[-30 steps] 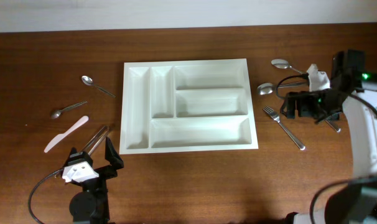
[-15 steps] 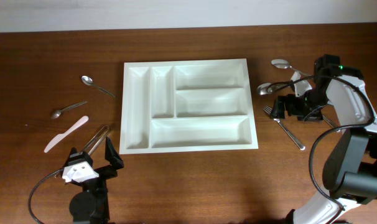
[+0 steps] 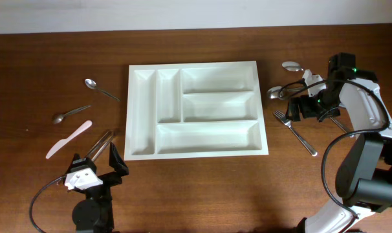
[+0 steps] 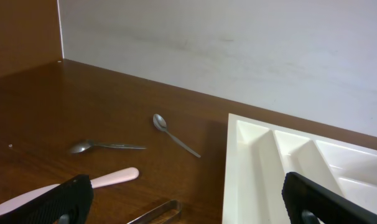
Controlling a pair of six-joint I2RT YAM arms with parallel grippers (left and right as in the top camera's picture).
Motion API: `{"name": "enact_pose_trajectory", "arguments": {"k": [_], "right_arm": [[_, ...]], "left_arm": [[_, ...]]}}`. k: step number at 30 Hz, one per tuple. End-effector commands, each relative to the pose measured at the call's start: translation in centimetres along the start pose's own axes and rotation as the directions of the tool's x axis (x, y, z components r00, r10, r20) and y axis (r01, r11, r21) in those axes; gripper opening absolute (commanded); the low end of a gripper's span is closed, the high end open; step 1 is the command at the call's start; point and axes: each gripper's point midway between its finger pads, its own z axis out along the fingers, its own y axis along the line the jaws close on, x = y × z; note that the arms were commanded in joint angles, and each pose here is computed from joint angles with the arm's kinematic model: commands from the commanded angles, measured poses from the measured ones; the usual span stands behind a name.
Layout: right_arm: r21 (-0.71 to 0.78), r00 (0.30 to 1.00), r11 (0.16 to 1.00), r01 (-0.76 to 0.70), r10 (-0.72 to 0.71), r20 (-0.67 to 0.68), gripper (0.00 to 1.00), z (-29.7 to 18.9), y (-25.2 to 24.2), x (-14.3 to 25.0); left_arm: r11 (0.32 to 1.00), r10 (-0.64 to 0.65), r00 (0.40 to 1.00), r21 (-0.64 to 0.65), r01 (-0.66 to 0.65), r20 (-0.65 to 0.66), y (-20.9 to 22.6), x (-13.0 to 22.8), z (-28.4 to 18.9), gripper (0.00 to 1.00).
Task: Pack container
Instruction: 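Move the right gripper over the silver fork right of the tray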
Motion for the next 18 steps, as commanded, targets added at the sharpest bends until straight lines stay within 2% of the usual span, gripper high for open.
{"name": "enact_pose_trajectory", "arguments": {"k": [1,18], "right_arm": [[0.012,1.0,1.0,0.007,-0.007,-0.018,0.99,0.2,-0.6,0.1],[-0.06,0.992,0.998,0.017,-0.025,-0.122,0.99,2.9,1.6,2.7]], "left_arm": [[1.0,0.012,1.0,0.006,-0.012,0.0,0.0,0.2,0.0,0.99],[1.0,0.012,1.0,0.006,-0.012,0.0,0.0,0.2,0.0,0.99]]}}
